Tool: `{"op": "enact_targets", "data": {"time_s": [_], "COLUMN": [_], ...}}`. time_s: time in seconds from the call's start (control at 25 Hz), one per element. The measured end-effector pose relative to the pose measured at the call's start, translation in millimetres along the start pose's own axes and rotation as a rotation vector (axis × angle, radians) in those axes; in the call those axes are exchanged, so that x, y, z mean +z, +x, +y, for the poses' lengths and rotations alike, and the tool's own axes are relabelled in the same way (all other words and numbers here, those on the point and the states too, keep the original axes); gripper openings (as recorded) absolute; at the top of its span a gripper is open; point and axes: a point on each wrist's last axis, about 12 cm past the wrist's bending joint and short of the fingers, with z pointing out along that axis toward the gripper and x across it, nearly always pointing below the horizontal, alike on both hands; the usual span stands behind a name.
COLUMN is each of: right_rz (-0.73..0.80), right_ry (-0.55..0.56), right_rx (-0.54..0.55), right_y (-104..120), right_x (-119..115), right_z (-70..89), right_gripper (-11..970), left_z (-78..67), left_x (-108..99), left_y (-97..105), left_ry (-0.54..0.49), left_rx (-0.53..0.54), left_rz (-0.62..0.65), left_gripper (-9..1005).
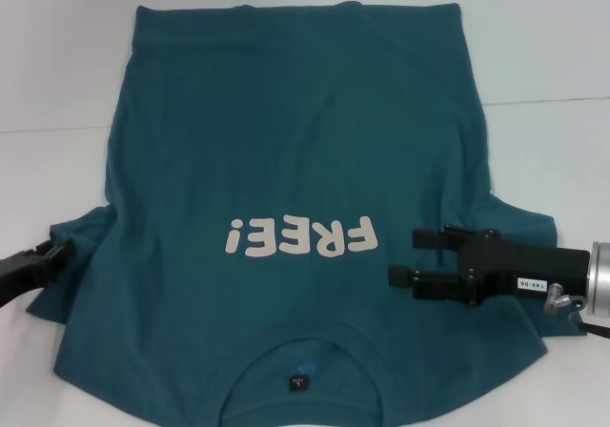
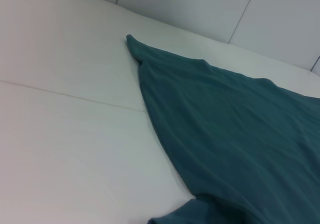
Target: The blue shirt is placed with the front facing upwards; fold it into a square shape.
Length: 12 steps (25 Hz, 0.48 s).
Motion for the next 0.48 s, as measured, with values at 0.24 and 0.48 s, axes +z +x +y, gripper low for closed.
{"op": "enact_targets", "data": {"time_s": [0.24,0.48], "right_rz": [0.0,-0.001], "right_ry": [0.001,0.0], "right_rx": [0.003,0.005], "right_y": [0.9,1.3], "right_x": [-0.4,-0.2], "right_z": [0.2,0.4], "right_gripper": [915,915], "left_z": [-1.1,-3.3], "left_x": [0.0,-0.1], "left_y": [0.4,-0.3], "left_ry": [0.007,0.027], "left_rx": [0.0,0.001], "left_rz": [0.001,-0.002], "left_gripper": [239,62]}}
